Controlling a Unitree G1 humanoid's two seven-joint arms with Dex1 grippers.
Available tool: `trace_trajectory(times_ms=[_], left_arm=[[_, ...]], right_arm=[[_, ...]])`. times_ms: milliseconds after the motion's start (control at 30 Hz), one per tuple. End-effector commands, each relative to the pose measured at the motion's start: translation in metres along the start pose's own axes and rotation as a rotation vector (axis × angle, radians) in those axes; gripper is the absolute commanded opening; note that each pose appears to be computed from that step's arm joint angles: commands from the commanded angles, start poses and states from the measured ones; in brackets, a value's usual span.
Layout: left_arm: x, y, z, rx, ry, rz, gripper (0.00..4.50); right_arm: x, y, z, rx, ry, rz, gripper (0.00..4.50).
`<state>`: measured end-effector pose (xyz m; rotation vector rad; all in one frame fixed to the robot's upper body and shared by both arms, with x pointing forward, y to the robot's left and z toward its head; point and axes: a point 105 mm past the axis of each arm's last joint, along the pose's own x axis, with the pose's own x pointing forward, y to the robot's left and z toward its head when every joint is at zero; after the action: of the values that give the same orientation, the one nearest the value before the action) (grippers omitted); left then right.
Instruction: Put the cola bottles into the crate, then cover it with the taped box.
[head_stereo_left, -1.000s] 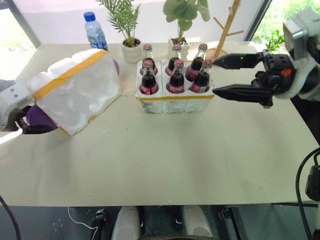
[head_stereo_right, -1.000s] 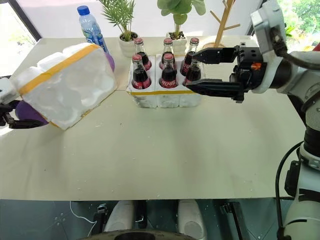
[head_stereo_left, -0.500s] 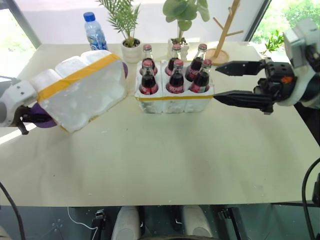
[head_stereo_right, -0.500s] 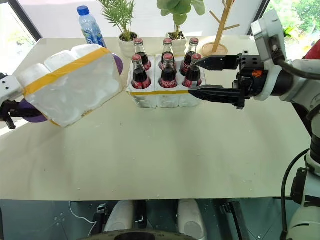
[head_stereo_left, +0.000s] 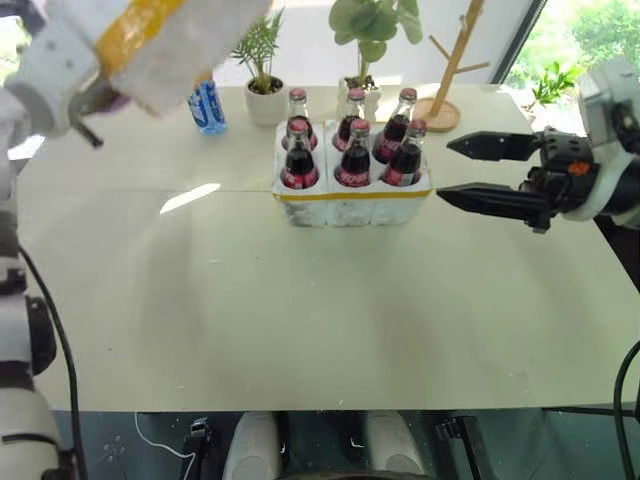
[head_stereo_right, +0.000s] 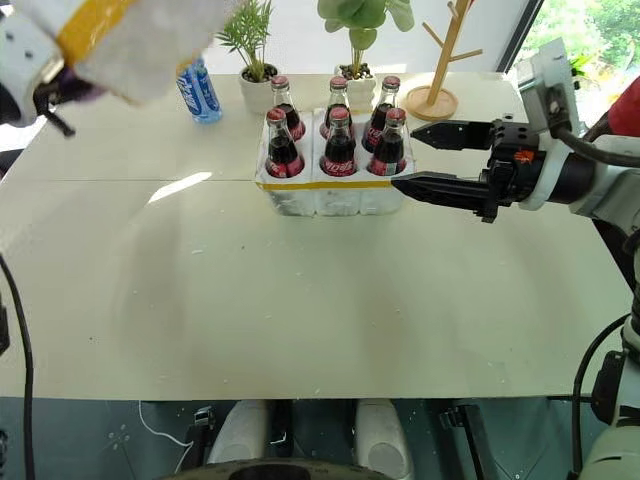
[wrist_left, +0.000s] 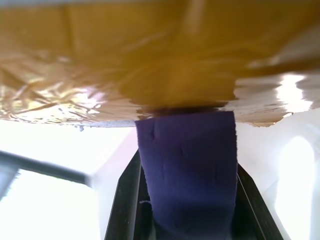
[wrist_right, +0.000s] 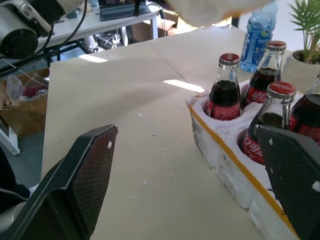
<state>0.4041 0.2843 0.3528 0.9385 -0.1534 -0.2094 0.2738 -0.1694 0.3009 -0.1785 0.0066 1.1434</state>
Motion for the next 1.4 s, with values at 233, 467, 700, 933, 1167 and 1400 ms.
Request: trace_trajectory(times_ms=[233, 467, 700, 933, 1167, 1400], left_arm=[[0.039, -0.034, 0.100, 0.436, -0.315, 0.074, 0.39], [0.055, -0.077, 0.105, 0.668, -0.377, 0.048, 0.39], [0.059, -0.110, 0.085, 0.845, -0.359, -0.003, 0.39], [0.055, -0.132, 0.067, 0.901, -0.355, -0.076, 2.34], [0.027, -0.135, 0.057, 0.719, -0.389, -0.154, 4.35], [-0.020, -0.109, 0.024, 0.271, -0.278, -0.296, 4.35]], right_arm=[[-0.002, 0.008, 0.006, -0.048, -0.034, -0.034, 4.50], [-0.005, 0.010, 0.005, -0.042, -0.044, -0.068, 4.50], [-0.006, 0.010, 0.005, -0.037, -0.056, -0.097, 4.50], [-0.004, 0.009, 0.003, -0.031, -0.060, -0.105, 4.50], [-0.009, 0.002, -0.008, 0.003, -0.035, -0.140, 4.50], [-0.018, -0.005, -0.022, 0.034, 0.006, -0.183, 4.50]])
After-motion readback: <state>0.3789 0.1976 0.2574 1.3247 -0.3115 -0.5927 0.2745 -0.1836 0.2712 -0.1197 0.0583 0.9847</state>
